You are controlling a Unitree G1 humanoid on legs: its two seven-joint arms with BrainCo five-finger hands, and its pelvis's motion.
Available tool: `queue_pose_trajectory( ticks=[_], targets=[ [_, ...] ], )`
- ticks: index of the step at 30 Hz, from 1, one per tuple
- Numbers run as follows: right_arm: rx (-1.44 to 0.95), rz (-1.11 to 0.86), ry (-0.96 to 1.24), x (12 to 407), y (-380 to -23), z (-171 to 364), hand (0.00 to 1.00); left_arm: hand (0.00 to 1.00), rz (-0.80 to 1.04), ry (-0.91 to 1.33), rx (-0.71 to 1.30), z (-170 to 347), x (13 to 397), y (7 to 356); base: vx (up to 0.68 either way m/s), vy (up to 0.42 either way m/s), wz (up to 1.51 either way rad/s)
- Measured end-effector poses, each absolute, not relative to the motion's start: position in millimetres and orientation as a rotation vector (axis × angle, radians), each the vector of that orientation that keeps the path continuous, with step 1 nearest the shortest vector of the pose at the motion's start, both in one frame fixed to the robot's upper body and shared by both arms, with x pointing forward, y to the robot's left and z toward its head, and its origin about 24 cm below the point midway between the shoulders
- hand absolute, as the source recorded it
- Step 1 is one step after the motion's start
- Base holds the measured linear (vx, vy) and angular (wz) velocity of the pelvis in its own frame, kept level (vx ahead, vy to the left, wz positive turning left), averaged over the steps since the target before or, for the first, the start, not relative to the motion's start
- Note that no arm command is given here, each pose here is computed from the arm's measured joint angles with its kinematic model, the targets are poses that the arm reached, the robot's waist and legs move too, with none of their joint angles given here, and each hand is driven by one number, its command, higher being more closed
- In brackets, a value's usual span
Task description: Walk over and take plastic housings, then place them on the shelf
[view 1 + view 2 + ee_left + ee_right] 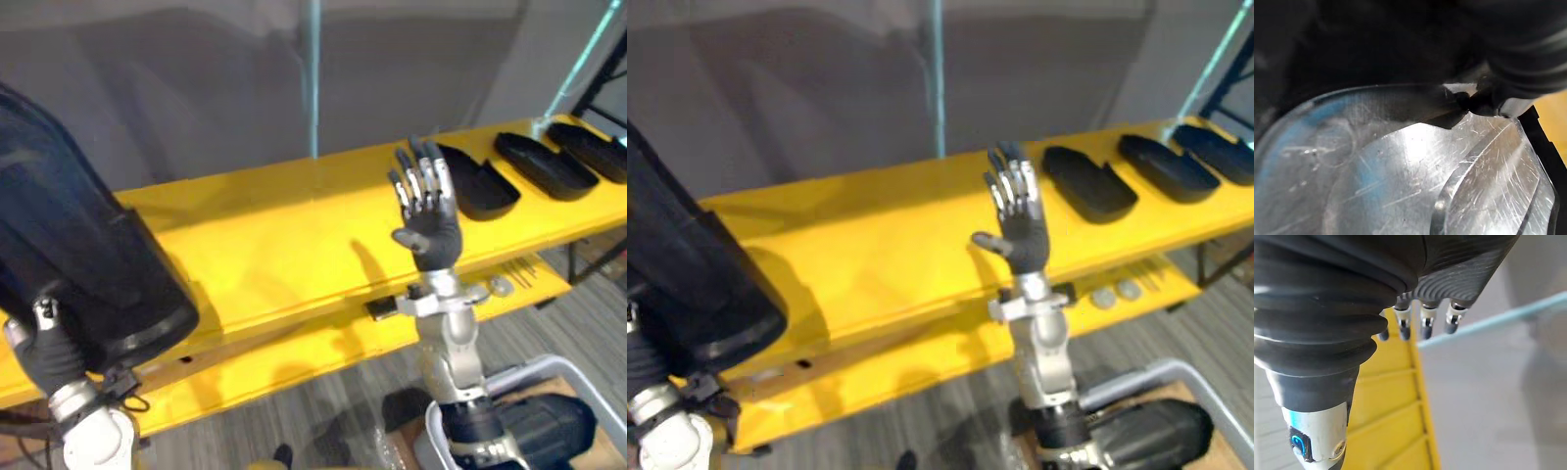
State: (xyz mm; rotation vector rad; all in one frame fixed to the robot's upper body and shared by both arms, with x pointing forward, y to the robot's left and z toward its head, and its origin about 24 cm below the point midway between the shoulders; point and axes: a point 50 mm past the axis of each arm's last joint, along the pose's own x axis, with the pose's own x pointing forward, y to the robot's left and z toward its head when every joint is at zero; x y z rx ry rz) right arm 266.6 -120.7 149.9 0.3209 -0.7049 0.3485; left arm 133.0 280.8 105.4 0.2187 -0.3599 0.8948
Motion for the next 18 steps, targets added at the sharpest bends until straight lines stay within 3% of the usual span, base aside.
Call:
queue_pose_trajectory(
  ticks=[7,18],
  targets=[
    [0.301,0.325,-0.601,265,-124,129,0.0,1.0,0.817,-0.352,0.193,100,133,278,-0.01,0.05,0.65],
    [0.234,0.321,-0.554,266,-130,115,0.0,1.0,0.744,-0.428,0.182,107,149,276,-0.05,0.045,-0.19]
  ],
)
